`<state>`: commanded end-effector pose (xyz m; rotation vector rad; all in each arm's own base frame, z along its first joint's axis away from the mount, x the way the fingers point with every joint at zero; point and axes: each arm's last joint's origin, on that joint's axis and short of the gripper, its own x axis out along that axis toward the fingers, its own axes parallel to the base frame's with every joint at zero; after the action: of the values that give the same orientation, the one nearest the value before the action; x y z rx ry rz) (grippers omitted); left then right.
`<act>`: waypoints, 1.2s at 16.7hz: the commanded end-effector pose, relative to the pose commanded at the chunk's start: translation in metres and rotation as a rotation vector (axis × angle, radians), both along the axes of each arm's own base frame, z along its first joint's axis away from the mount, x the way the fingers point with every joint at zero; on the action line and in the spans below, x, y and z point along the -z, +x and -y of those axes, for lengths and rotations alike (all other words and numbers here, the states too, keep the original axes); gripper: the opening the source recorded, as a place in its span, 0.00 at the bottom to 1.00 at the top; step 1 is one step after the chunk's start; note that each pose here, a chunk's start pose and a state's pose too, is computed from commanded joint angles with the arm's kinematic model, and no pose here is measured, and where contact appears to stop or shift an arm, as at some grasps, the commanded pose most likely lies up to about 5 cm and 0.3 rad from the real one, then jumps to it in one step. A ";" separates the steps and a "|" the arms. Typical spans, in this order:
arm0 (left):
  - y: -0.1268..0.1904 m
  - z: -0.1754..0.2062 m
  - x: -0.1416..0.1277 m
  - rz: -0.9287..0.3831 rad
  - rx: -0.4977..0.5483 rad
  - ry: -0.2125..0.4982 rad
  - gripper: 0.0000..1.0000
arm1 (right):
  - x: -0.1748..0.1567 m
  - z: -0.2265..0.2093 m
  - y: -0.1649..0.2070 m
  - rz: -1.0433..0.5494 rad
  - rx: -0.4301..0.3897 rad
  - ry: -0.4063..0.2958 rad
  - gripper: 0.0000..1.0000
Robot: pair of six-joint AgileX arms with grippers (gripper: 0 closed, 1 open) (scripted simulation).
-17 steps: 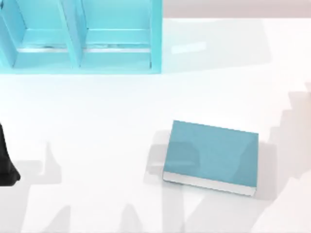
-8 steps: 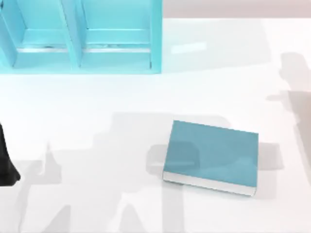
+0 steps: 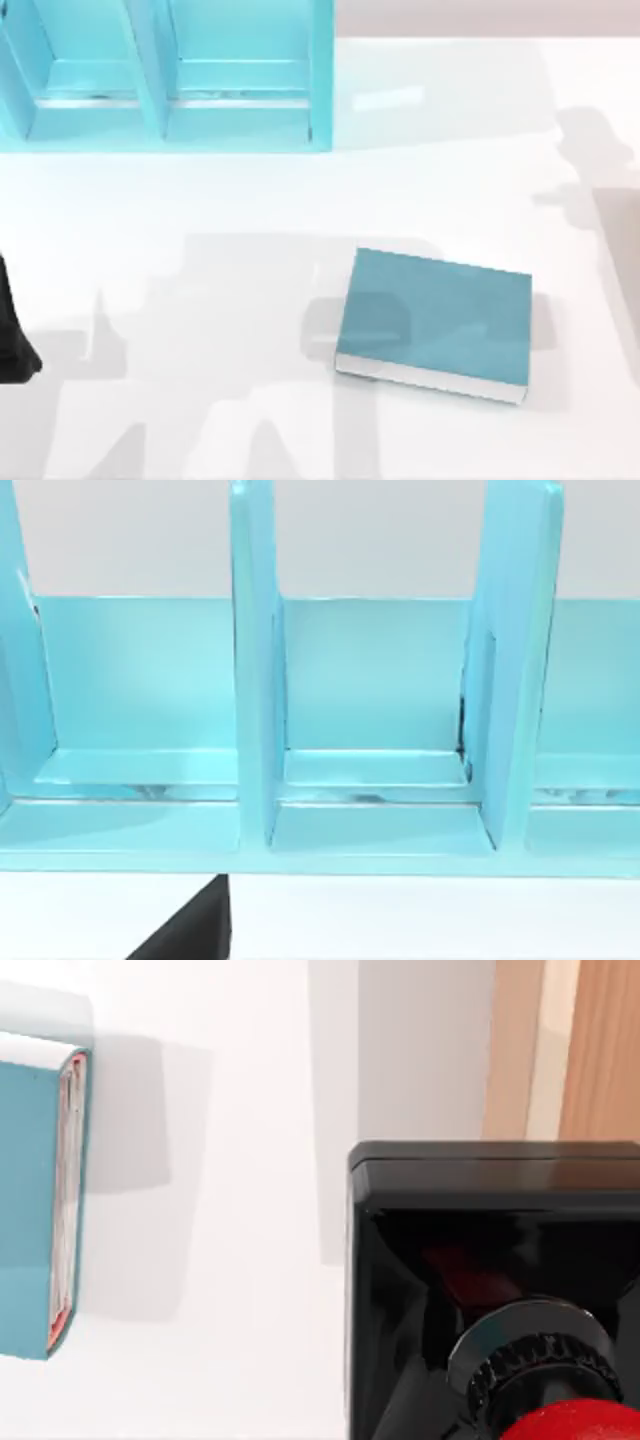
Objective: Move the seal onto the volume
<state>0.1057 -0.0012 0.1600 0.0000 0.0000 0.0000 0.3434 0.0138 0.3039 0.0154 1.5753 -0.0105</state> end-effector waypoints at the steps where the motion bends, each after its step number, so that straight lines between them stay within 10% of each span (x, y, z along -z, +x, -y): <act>1: 0.000 0.000 0.000 0.000 0.000 0.000 1.00 | 0.004 -0.011 0.003 -0.001 0.001 -0.001 0.00; 11: 0.000 0.000 0.000 0.000 0.000 0.000 1.00 | 0.074 -0.194 -0.020 0.000 -0.001 -0.007 0.00; 20: 0.000 0.000 0.000 0.000 0.000 0.000 1.00 | 0.078 -0.211 -0.028 0.008 0.001 -0.003 0.00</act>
<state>0.1057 -0.0012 0.1600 0.0000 0.0000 0.0000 0.3156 0.2247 0.2259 0.0140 1.5672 -0.0132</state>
